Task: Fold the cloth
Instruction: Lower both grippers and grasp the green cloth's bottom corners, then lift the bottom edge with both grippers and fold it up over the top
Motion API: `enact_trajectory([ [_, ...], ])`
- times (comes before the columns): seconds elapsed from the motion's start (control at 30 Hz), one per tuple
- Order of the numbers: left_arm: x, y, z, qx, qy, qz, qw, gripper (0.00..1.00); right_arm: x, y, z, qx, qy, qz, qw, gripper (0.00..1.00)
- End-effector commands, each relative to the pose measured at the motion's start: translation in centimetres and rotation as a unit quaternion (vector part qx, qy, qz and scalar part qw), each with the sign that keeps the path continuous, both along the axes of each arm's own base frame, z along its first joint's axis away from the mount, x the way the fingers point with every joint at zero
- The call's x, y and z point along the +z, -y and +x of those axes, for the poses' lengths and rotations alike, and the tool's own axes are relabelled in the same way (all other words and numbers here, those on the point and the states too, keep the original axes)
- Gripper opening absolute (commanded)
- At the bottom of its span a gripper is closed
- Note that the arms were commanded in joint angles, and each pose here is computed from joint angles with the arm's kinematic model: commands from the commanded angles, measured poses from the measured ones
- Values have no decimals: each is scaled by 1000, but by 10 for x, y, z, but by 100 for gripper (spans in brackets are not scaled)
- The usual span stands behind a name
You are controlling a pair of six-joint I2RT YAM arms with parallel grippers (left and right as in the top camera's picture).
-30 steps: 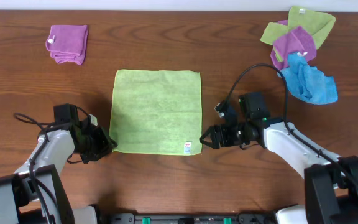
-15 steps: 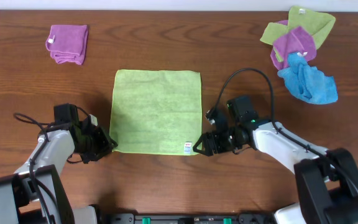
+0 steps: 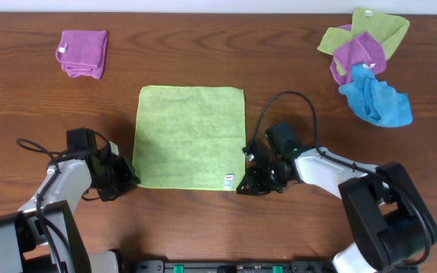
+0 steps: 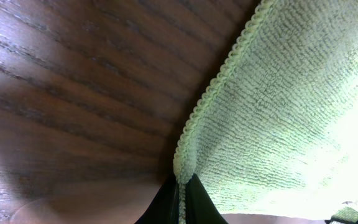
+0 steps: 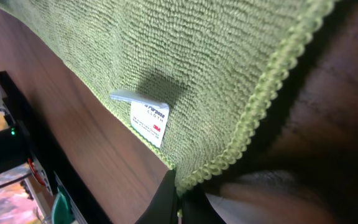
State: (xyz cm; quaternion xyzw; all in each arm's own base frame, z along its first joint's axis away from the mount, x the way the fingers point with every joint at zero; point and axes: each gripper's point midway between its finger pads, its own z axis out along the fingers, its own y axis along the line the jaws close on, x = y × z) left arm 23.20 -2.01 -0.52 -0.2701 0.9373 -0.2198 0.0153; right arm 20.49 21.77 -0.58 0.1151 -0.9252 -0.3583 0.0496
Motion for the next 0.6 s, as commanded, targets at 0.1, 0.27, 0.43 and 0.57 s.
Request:
enact_trajectory([
  [0.1,11,-7,17,12,10,9,1000,6,18,1,24,-19,29,6,999,2],
  [0.27,54,-13,52,9,50,13,999,6,55,-4,52,-21,100,14,995,1],
  [0.43,90,-11,88,-6,109,21,994,6,84,-7,75,-29,152,16,988,1],
  [0.57,101,2,112,-27,161,30,986,6,89,0,95,-46,188,-18,981,1],
])
